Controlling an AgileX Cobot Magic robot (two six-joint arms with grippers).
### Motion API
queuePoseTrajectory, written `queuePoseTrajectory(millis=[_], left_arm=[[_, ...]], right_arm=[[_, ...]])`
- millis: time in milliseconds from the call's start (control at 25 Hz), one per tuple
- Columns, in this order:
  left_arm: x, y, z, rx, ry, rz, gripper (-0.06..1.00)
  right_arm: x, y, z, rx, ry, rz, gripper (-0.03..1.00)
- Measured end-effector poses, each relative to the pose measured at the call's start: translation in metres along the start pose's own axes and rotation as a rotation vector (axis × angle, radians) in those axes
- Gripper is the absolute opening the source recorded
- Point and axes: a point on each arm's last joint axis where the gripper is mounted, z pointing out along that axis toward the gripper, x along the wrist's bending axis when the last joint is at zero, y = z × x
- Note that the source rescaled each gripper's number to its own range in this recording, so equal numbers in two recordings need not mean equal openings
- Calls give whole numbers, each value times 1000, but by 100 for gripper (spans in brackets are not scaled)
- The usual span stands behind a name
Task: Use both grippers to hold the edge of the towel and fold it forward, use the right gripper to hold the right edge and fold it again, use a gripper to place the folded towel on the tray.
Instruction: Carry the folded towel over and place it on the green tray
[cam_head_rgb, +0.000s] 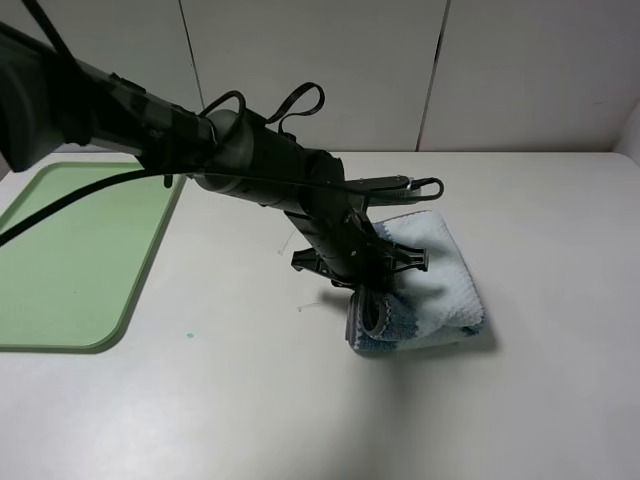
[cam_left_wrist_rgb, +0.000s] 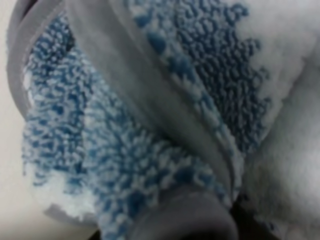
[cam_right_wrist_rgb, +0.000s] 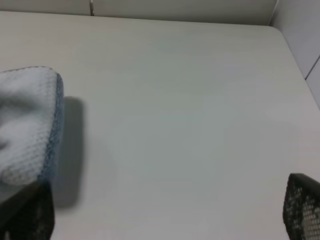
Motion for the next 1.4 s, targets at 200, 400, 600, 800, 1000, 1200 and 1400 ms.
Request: queuePoseTrajectory(millis=[200, 400, 600, 800, 1000, 1200, 1400], left_arm=[[2, 5, -23, 10, 23, 43, 19], [12, 13, -49, 21, 60, 67, 19], [25, 21, -77, 27, 124, 112, 19], [43, 28, -104, 35, 191, 131, 19], [64, 34, -125, 47, 230, 147, 19], [88, 40, -144, 38, 248, 146, 19], [118, 34, -156, 44, 275, 85, 19]], right_arm=[[0, 0, 0, 0, 0, 0, 100], [0, 0, 0, 0, 0, 0, 100], [0, 0, 0, 0, 0, 0, 100], [0, 0, 0, 0, 0, 0, 100], [0, 0, 0, 0, 0, 0, 100], [0, 0, 0, 0, 0, 0, 100], [0, 0, 0, 0, 0, 0, 100]])
